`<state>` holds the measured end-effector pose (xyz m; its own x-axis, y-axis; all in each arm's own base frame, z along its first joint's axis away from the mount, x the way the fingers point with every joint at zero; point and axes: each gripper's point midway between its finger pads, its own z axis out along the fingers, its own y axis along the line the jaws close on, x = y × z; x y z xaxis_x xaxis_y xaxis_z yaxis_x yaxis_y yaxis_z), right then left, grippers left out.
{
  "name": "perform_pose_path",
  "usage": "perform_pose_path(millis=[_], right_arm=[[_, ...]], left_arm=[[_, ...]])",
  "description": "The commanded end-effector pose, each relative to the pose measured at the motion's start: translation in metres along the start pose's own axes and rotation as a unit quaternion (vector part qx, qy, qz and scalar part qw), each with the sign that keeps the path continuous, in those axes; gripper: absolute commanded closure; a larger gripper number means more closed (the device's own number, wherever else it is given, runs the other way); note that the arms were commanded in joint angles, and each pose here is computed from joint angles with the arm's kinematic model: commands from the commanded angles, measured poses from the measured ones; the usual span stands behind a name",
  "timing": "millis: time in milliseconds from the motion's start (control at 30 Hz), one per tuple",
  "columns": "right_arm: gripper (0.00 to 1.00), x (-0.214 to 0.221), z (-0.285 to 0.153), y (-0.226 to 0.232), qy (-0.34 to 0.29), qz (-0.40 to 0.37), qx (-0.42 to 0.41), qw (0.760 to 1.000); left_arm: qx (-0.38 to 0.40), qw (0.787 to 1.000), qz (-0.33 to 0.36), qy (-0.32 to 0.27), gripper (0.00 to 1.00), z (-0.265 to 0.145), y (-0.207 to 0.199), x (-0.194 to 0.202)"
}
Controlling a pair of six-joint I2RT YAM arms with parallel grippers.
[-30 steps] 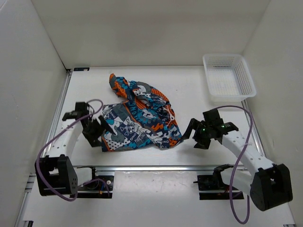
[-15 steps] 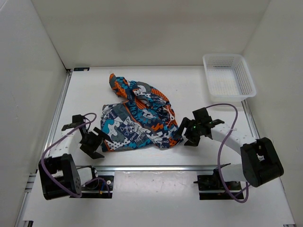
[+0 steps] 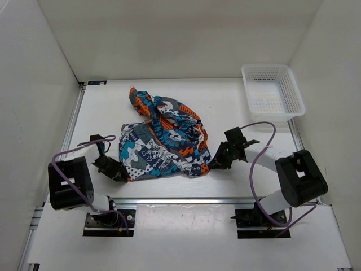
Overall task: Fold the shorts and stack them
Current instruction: Flatten the shorts out
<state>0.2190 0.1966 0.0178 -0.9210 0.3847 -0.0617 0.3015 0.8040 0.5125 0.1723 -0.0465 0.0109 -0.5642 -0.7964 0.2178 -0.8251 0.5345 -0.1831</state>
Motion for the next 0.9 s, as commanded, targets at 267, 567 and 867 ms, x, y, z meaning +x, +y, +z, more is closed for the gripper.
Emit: perform_pose_path(millis=[267, 567, 867], right_arm=[[1.0, -0.093, -0.058, 0.055, -0.106, -0.043, 0.01, 0.993], [1.0, -0.199, -0.22, 0.165, -0.271, -0.131, -0.066, 0.951], [1.0, -0.16, -0.328, 0.197, -0.346, -0.214, -0.134, 0.903]], left_arm=[[0.114, 0.987, 0.054, -0.096, 0.9, -0.086, -0.095, -0.059], [0.264, 0.912, 0.148, -0.276, 0.9, -0.322, -0.21, -0.082], [0.379, 0.827, 0.206, -0.359, 0.9, -0.43, -0.204, -0.017]])
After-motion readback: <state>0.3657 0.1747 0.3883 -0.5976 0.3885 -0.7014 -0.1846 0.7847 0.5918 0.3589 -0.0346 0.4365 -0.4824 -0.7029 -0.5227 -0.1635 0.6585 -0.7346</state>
